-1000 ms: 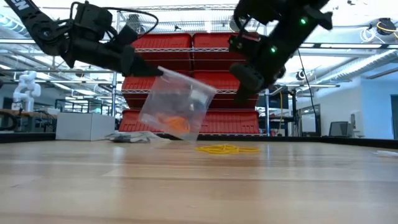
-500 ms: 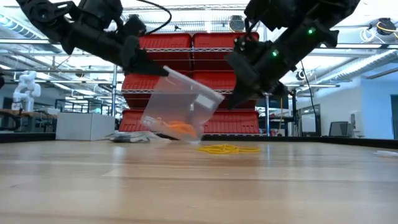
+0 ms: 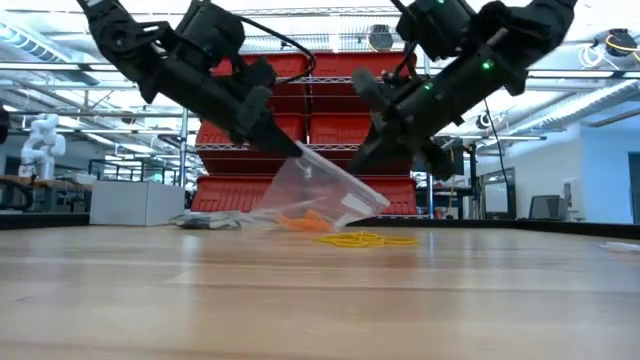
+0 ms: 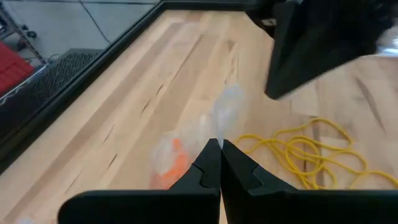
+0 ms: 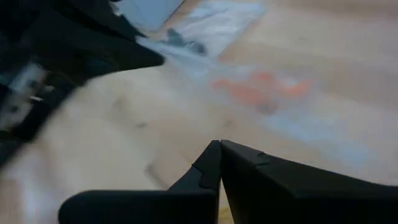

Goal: Sort rubber bands
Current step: Close the top right transparent zip bag

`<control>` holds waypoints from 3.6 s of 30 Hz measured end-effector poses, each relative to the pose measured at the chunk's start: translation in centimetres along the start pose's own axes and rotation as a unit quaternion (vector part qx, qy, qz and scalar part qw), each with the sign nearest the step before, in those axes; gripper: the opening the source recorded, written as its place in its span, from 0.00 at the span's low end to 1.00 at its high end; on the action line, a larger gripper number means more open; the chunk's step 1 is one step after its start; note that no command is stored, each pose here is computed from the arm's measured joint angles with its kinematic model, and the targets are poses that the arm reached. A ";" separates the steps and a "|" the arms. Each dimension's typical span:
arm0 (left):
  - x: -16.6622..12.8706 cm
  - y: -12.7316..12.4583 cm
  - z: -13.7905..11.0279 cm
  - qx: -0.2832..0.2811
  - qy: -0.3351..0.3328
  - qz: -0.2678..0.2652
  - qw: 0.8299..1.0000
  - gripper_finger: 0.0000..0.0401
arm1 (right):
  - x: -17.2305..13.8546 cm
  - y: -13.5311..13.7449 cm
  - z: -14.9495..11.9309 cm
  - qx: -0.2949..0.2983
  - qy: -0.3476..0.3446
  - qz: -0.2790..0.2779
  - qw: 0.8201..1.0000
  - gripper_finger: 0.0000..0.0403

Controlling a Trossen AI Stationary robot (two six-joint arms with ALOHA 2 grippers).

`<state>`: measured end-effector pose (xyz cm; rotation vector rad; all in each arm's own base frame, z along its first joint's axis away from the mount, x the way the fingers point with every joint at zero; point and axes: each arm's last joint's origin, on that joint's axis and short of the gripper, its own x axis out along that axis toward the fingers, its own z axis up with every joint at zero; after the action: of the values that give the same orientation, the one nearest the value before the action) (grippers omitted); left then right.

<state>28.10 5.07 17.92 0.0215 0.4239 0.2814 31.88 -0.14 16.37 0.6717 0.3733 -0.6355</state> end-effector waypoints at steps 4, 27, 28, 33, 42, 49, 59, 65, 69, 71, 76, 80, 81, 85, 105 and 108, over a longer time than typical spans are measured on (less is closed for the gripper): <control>0.8 -1.0 0.0 0.003 -0.013 -0.001 1.000 0.00 | -0.2 -0.7 -1.0 0.086 0.013 0.060 0.994 0.00; 1.0 -6.8 -0.8 0.042 -0.067 0.107 0.991 0.00 | -1.6 -3.9 -1.7 0.449 -0.008 0.186 0.874 0.08; 1.2 -7.1 -1.0 0.048 -0.070 0.109 0.990 0.00 | -1.6 -3.9 -1.4 0.452 -0.012 0.193 0.871 0.10; 2.0 -8.1 -1.6 0.080 -0.063 0.145 0.984 0.00 | -1.7 -3.8 -1.1 0.472 -0.013 0.205 0.857 0.21; 2.7 -9.6 -1.0 0.099 -0.067 0.138 0.983 0.00 | -1.8 -3.6 -2.0 0.512 0.031 0.192 0.837 0.40; 2.5 -10.4 -0.6 0.105 -0.074 0.136 0.982 0.00 | -1.6 -3.9 -2.6 0.532 0.043 0.158 0.831 0.42; 2.4 -11.0 -0.8 0.110 -0.071 0.128 0.983 0.00 | -1.6 -3.8 -1.9 0.526 0.024 0.183 0.830 0.43; 2.4 -11.0 -0.7 0.109 -0.074 0.127 0.983 0.00 | -1.6 -3.9 -2.0 0.528 0.027 0.175 0.831 0.43; 2.3 -11.2 -0.7 0.108 -0.077 0.125 0.983 0.00 | -1.3 -4.3 -1.7 0.532 0.021 0.168 0.830 0.43; 2.3 -11.2 -0.7 0.108 -0.077 0.124 0.983 0.00 | -1.2 -4.5 -1.5 0.531 0.015 0.165 0.831 0.43; 2.3 -11.2 -0.7 0.108 -0.077 0.124 0.983 0.00 | -1.0 -4.9 -1.1 0.504 0.001 0.163 0.848 0.39; 2.3 -11.3 -0.7 0.101 -0.078 0.114 0.985 0.00 | -0.9 -5.0 -1.0 0.468 -0.008 0.161 0.869 0.25; 2.3 -11.3 -0.7 0.097 -0.079 0.106 0.986 0.00 | -0.9 -5.0 -1.0 0.454 -0.011 0.161 0.876 0.20; 2.5 -11.2 -0.7 0.097 -0.080 0.081 0.989 0.00 | -0.8 -5.3 -0.7 0.393 -0.026 0.157 0.906 0.03; 2.9 -8.8 0.8 0.076 -0.102 -0.029 0.992 0.42 | -0.2 -6.5 1.5 0.230 -0.039 0.210 0.950 0.00; 1.9 -8.4 2.1 0.076 -0.118 -0.026 0.990 0.46 | -0.2 -6.6 1.9 0.218 -0.036 0.229 0.948 0.00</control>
<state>32.86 -2.40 18.41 0.1917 0.2095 0.1920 27.70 -5.38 14.85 1.1151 -0.0046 -0.2936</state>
